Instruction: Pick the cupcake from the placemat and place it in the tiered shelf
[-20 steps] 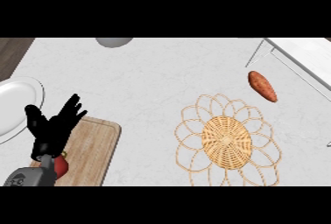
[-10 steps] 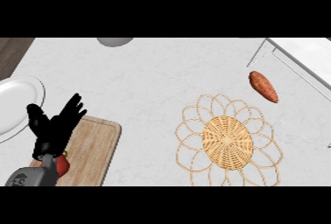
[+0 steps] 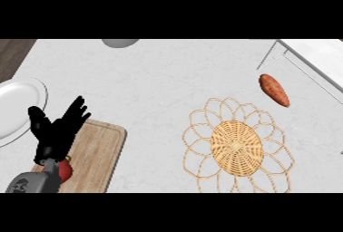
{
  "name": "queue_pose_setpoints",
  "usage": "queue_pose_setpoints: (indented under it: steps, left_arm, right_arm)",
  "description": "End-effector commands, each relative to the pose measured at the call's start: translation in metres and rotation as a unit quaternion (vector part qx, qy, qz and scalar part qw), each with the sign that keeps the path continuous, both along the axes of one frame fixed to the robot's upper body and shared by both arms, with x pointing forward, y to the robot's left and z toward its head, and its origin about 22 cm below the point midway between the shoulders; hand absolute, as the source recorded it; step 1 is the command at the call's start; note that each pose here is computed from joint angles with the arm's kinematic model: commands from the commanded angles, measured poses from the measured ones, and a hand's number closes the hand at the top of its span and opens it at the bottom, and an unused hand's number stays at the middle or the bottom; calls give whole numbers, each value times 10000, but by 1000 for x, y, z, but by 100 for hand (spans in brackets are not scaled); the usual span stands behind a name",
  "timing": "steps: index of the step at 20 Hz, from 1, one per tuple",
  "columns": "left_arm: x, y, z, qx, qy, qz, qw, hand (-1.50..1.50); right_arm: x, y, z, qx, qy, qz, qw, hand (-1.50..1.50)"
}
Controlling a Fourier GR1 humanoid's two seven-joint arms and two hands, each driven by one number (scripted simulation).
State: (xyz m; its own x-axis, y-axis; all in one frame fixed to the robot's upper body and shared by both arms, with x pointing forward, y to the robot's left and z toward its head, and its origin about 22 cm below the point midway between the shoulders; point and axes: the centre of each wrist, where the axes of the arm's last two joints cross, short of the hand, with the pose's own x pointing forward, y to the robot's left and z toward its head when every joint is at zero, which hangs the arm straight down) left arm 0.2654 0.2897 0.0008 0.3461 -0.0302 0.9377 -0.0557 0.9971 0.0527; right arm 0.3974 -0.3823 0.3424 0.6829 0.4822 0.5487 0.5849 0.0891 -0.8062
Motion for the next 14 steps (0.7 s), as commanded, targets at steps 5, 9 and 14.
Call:
queue_pose_setpoints:
  steps: [5, 9, 14]
  left_arm:
    - [-12, -3, -20, -46, 449, 23, 9990, 0]
    - [-19, -5, -29, -13, 616, 79, 9981, 0]
    - [-19, 3, -29, -42, 490, 51, 9988, 0]
  right_arm:
    - [4, -16, 3, -104, -102, 221, 9997, 150]
    - [11, -9, -18, -87, 152, 280, 9995, 150]
    - [4, -12, 3, 333, -808, -153, 9961, 150]
